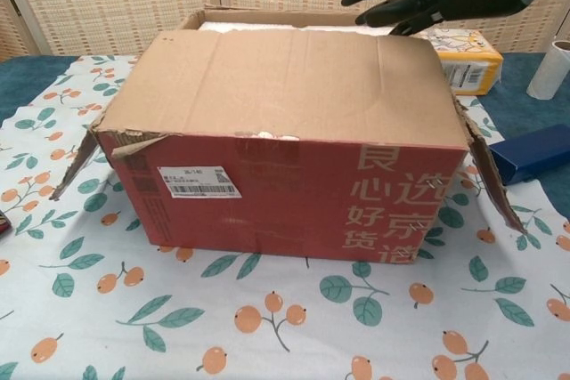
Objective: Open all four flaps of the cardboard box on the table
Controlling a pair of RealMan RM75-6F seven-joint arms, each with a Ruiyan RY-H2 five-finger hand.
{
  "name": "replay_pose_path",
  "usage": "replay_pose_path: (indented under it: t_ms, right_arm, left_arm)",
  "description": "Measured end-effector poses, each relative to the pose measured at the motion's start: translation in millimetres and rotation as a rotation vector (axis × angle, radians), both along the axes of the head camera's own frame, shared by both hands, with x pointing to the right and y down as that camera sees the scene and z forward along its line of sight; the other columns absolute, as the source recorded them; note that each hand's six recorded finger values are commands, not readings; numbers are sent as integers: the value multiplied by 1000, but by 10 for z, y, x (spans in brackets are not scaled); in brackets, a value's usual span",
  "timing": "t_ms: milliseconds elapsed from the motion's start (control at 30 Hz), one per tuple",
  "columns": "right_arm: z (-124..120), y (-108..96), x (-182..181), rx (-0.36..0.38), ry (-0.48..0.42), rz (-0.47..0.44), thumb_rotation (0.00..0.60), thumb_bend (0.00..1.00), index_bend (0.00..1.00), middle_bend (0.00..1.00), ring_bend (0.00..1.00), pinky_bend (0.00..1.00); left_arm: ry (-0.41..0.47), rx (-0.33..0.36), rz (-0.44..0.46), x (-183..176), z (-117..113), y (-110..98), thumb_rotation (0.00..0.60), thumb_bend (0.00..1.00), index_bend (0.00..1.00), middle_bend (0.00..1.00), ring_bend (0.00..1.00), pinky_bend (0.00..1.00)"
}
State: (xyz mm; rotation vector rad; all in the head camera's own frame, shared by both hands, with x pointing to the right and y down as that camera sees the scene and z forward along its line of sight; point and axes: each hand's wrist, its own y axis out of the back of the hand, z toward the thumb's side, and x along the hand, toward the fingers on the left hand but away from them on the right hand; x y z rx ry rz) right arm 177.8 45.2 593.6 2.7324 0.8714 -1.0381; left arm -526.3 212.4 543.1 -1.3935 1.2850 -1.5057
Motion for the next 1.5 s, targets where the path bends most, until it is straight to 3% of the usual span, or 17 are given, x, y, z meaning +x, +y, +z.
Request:
replay_pose_path:
  t_ms: [367, 833, 1033, 1233, 1500]
  right_arm:
    - [-528, 133, -74, 103, -69, -50, 600, 411, 0, 0, 17, 346]
    - [-1360, 745, -306, 309, -117, -157, 600, 411, 0, 0, 23, 347]
    - [-1368, 942, -203, 326, -115, -197, 600, 411, 0, 0, 22, 352]
    - [-1297, 1277, -49, 236, -130, -227, 600, 411, 0, 0, 19, 367]
    - [-1210, 1618, 184, 207, -71, -240, 600, 411, 0, 0, 14, 356]
  left_arm:
    - [-8, -9, 14, 47, 12, 6, 600, 444, 0, 0, 0, 0]
    - [37, 19, 34, 99, -102, 34, 600, 445, 0, 0, 0, 0]
    - [30, 28, 55, 164, -132, 56, 600, 444, 0, 0, 0, 0]
    - [40, 43, 77, 228, -174, 64, 600, 445, 0, 0, 0, 0]
    - [50, 36, 106, 284, -156, 45, 600, 445, 0, 0, 0, 0]
